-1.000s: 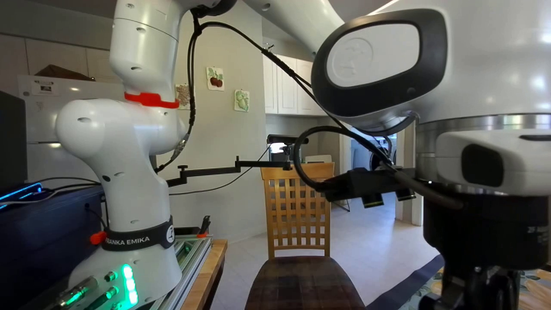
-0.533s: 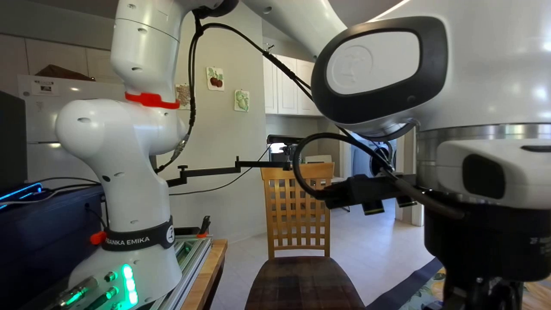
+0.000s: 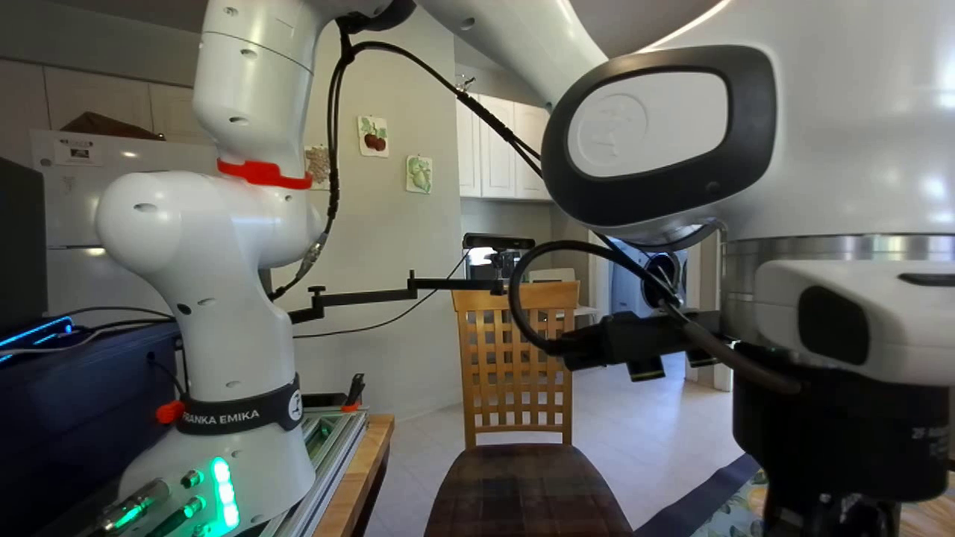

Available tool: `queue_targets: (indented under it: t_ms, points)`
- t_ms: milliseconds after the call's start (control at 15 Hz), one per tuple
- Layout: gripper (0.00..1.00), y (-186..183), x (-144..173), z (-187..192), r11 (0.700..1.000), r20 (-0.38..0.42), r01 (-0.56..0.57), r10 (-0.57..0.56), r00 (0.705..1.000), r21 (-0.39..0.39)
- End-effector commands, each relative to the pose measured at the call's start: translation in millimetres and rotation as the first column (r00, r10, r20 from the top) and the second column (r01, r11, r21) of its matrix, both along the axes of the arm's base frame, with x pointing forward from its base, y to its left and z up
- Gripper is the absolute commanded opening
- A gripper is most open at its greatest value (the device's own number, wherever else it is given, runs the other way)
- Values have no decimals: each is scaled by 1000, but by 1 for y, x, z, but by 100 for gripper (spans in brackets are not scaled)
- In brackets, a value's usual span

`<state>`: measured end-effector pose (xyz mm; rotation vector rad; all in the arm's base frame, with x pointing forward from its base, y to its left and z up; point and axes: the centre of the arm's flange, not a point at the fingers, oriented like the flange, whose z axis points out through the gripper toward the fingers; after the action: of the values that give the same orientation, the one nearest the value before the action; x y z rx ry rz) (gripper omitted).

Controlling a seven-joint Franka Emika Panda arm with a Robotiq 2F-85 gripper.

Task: Place the lid on the glass jar.

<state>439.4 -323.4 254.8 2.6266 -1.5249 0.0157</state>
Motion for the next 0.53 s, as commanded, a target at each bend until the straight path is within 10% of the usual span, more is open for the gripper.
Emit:
queue_targets:
  t_ms: [0, 467]
  points:
    - [22, -1, 7, -6, 1000, 23, 25, -25, 999, 10]
    - [22, -5, 12, -8, 998, 37, 53, -54, 998, 16]
